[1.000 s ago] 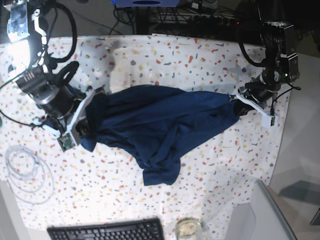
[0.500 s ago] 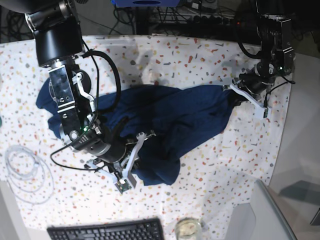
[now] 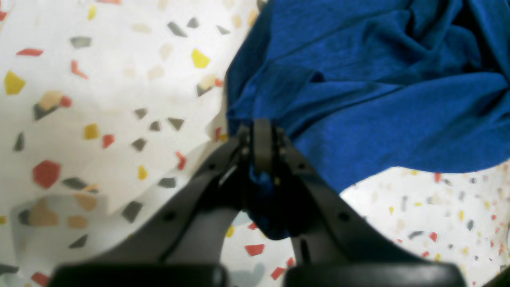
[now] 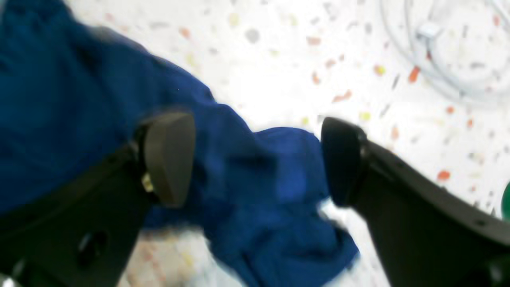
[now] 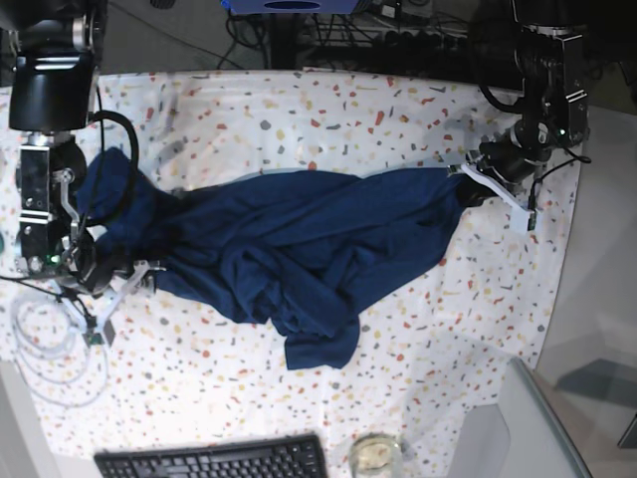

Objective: Layout the t-shirt on the table in an organized manner, then fold the t-shirt properly
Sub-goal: 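Grasp the shirt edge with the right gripper and pull it away from the left gripper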

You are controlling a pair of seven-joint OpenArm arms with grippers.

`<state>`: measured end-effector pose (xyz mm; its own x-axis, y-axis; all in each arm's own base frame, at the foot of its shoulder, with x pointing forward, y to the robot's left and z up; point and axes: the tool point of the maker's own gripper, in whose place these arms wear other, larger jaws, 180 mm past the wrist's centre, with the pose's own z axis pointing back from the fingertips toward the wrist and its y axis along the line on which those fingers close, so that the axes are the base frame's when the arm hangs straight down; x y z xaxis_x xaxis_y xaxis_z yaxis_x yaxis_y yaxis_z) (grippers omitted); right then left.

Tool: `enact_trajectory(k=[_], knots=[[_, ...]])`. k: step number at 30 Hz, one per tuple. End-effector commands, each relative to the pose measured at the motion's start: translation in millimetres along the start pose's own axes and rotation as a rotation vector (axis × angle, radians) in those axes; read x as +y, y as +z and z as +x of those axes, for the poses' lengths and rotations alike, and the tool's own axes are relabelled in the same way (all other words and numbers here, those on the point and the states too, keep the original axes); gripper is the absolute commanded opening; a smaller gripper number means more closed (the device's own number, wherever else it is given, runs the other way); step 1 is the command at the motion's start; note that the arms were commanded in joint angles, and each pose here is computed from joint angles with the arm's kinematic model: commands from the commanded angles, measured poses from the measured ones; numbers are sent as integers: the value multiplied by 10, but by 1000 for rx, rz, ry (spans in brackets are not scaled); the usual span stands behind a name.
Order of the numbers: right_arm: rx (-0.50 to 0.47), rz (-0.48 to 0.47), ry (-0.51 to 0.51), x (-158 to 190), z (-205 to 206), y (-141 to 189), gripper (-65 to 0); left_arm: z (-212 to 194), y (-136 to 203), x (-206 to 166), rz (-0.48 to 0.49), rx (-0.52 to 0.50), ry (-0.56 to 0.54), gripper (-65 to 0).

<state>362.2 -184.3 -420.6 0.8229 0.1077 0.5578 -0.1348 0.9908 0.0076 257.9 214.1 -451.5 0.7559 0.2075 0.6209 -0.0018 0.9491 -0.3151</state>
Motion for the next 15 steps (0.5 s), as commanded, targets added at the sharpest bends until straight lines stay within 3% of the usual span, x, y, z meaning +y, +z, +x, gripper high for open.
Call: enact_trajectory(k=[1,4,8,10,14,15], knots=[[-48,-13,27,-88,237,26,-179,160,30,9,-4,-44,-15,-650],[-4,5,55,-147,106,-58,-152,183,26,5,-5,-49,-16,-650],[-6,48,77,-146,28,-136,-197,191,24,3,-5,-50,-16,-650],[13,84,118,-80,-36,-132,-314,191,24,3,-5,-50,-16,-650],[84,143,186,24,-249,-118,-650,208,32,22,-2,-51,-21,-650],[88,148,194,40,-286,-98,-650,231,48,46,3,-53,-31,-650]])
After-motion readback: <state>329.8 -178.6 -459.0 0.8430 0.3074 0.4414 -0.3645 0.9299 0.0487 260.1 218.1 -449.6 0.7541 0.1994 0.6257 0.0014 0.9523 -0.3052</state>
